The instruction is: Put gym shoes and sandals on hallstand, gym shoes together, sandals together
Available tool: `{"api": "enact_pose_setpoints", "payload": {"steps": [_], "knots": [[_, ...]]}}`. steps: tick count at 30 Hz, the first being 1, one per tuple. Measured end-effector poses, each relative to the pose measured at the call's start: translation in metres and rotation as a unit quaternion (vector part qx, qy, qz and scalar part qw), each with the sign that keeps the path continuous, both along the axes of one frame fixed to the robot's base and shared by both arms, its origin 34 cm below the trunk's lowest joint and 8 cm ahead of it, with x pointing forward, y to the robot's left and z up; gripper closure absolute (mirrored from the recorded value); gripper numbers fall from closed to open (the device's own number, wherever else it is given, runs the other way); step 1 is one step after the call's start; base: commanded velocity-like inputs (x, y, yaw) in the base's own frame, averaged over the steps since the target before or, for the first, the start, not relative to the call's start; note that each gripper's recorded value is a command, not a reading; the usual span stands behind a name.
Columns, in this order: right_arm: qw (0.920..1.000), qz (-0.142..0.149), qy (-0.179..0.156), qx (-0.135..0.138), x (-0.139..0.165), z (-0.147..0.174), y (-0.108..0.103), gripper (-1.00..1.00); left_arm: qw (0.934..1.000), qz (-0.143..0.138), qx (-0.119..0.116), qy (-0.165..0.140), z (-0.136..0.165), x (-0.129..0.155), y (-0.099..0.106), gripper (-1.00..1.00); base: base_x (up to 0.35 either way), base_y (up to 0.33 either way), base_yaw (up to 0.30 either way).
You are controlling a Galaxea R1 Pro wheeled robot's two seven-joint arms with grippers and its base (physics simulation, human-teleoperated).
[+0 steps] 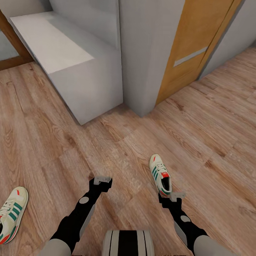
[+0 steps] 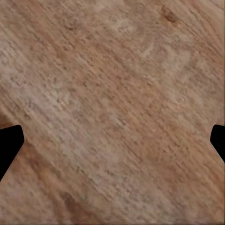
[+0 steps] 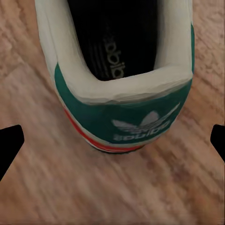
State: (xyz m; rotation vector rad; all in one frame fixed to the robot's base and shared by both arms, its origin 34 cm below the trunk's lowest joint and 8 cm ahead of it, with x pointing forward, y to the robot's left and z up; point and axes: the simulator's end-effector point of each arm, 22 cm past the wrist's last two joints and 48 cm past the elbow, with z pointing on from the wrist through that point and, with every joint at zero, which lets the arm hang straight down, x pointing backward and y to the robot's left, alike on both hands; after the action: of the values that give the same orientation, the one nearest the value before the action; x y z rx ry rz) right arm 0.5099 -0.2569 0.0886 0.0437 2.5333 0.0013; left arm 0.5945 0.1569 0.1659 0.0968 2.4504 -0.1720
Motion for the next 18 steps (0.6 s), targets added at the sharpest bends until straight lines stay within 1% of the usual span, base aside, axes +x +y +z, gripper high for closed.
{"api": "enact_pose_setpoints", "payload": {"steps": [12,18], "knots": [[1.0000,0.000,0.007,0.000,-0.006,-0.006,0.000,-1.00,1.0000,0.000,0.000,0.007,-0.007,-0.005,0.000,-1.00,0.000,0.000,0.000],[0.9998,0.000,0.017,0.000,-0.015,-0.015,0.000,-1.00,0.9998,0.000,0.000,0.018,-0.018,-0.012,0.000,-1.00,0.000,0.000,0.000]]}}
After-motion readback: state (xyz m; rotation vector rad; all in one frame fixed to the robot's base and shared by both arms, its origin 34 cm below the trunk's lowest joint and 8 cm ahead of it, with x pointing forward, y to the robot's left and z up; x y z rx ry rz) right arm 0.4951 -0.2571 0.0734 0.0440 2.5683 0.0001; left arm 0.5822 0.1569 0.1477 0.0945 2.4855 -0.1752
